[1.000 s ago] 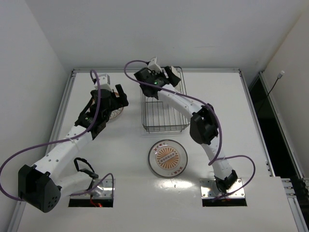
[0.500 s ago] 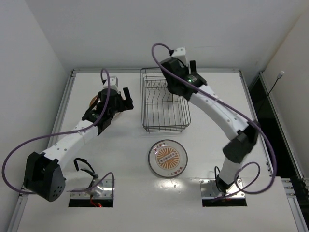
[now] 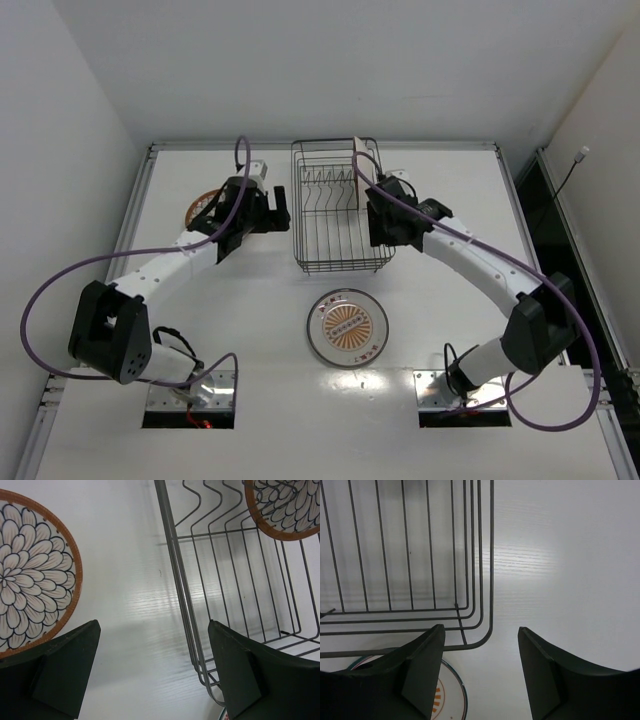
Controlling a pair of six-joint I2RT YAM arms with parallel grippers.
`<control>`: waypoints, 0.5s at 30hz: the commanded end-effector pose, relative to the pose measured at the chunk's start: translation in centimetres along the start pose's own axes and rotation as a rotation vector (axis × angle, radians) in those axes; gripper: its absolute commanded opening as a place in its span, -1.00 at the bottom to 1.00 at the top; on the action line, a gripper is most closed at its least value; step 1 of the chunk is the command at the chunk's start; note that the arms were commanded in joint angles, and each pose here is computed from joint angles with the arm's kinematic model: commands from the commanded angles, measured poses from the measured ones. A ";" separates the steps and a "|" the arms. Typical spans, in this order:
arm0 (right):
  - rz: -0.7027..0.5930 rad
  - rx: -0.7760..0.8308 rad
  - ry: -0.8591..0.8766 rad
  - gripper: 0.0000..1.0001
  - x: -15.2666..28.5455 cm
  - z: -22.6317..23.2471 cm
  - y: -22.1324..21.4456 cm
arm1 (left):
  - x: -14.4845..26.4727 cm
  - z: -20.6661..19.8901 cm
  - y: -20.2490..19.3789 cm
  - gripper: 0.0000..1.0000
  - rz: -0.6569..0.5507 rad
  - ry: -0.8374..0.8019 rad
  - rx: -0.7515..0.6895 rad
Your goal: Load the plates into the dish rack
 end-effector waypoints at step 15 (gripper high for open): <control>0.115 -0.174 0.181 -0.69 -4.4 -1.4 -3.6 | -1.1 2.6 0.0 0.82 0.066 0.276 -0.003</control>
Point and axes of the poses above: each gripper's point midway between its finger pads, its own x axis back along the fingers, its own z axis along the line the jaws close on, y = z × x, the point moved 8 cm from there along x, back along the fingers, and after that the axes turned 14 degrees about -x, right-handed, at the moved point
